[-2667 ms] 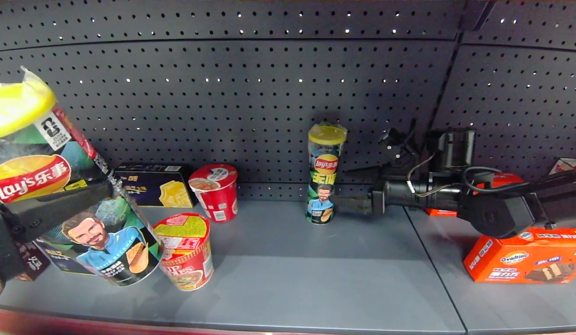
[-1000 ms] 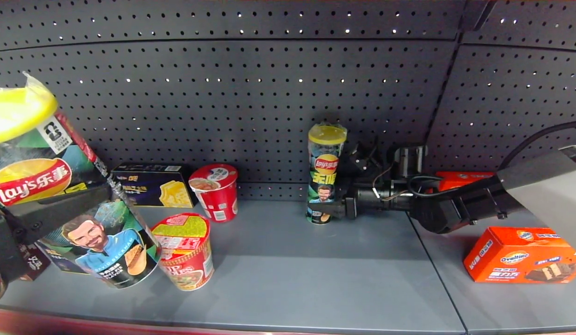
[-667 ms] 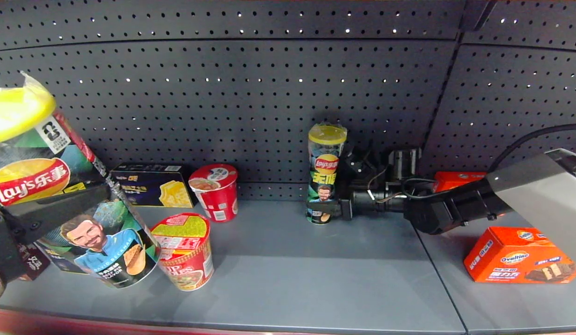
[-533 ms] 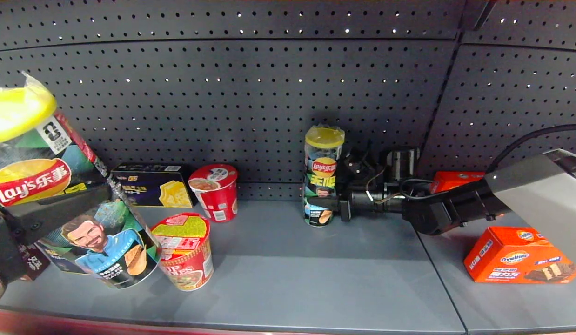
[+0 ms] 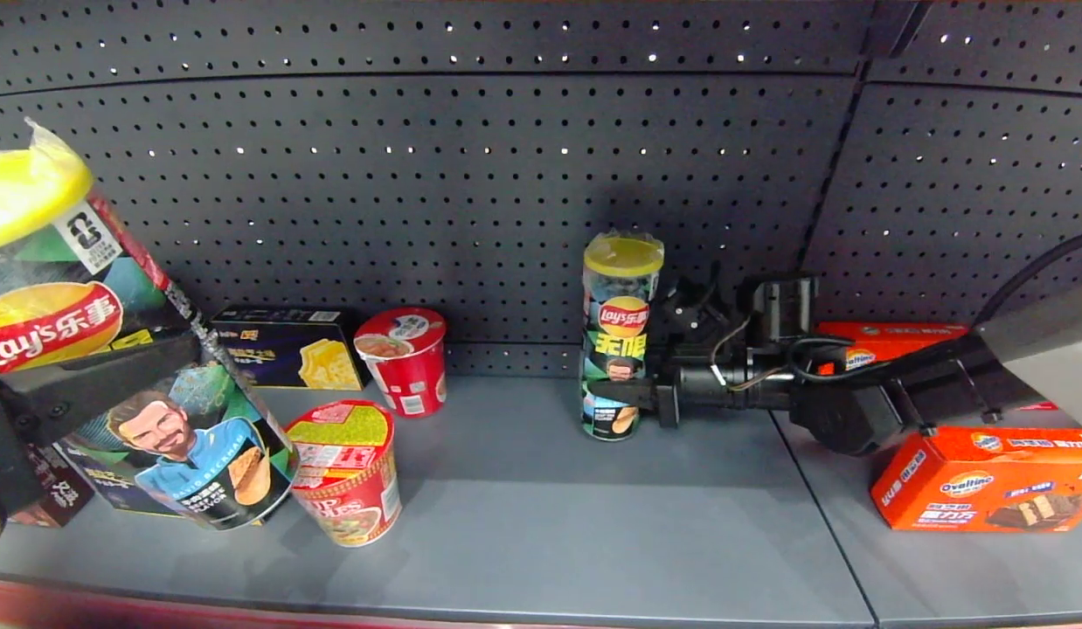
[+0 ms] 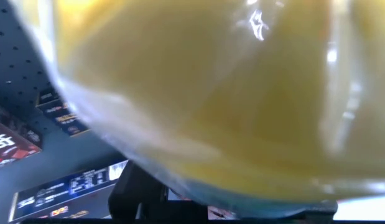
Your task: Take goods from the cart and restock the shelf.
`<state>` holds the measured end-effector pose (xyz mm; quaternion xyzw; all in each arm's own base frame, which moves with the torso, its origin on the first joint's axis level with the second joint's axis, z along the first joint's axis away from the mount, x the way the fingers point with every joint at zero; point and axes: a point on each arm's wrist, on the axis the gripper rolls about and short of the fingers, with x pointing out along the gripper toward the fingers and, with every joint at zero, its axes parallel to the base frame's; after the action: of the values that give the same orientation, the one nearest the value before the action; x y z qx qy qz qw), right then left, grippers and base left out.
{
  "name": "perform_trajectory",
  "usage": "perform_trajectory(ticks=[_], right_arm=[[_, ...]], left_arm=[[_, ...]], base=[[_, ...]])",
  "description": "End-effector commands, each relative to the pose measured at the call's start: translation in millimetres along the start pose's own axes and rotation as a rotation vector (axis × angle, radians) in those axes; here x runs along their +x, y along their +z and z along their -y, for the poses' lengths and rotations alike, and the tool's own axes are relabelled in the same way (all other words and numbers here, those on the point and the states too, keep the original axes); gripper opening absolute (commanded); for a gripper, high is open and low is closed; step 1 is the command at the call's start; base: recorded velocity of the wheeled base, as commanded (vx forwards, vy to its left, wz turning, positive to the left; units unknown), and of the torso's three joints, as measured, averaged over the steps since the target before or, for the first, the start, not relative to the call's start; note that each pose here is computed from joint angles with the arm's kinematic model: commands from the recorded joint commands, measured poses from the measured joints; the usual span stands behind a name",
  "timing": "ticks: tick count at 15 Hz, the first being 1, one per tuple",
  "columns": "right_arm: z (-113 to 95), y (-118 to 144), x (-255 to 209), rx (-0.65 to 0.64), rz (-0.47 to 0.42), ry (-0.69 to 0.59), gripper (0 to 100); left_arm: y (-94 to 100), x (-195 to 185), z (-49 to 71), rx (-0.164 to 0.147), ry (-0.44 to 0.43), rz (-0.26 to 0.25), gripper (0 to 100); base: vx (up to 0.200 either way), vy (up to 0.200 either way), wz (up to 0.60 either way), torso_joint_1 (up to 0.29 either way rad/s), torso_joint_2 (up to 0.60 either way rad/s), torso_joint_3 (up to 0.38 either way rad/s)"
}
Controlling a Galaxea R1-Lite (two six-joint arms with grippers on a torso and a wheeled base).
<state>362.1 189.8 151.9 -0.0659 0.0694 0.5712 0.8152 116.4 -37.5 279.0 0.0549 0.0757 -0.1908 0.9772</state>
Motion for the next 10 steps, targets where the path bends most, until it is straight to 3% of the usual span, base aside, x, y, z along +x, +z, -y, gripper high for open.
perform_trajectory(ticks=[1,5,10], right_arm=[[-22,19,-17,-0.024,0.018,-0.004,0],[-63,20,-27,-0.030,0.010,0.026,0],[-87,4,-37,-0.020,0.027,0.006,0]], left_arm=[[0.1,1,-0.5,-0.001,0.003,-0.002,0],[-0.7,0,-1.5,-0.002,0.014,-0.003,0],[-2.8,-1,-3.1,-0.006,0.028,-0.012,0]], base=[[0.000,0.000,0.00,0.000,0.00,0.000],[0.000,0.000,0.00,0.000,0.00,0.000],[0.000,0.000,0.00,0.000,0.00,0.000]])
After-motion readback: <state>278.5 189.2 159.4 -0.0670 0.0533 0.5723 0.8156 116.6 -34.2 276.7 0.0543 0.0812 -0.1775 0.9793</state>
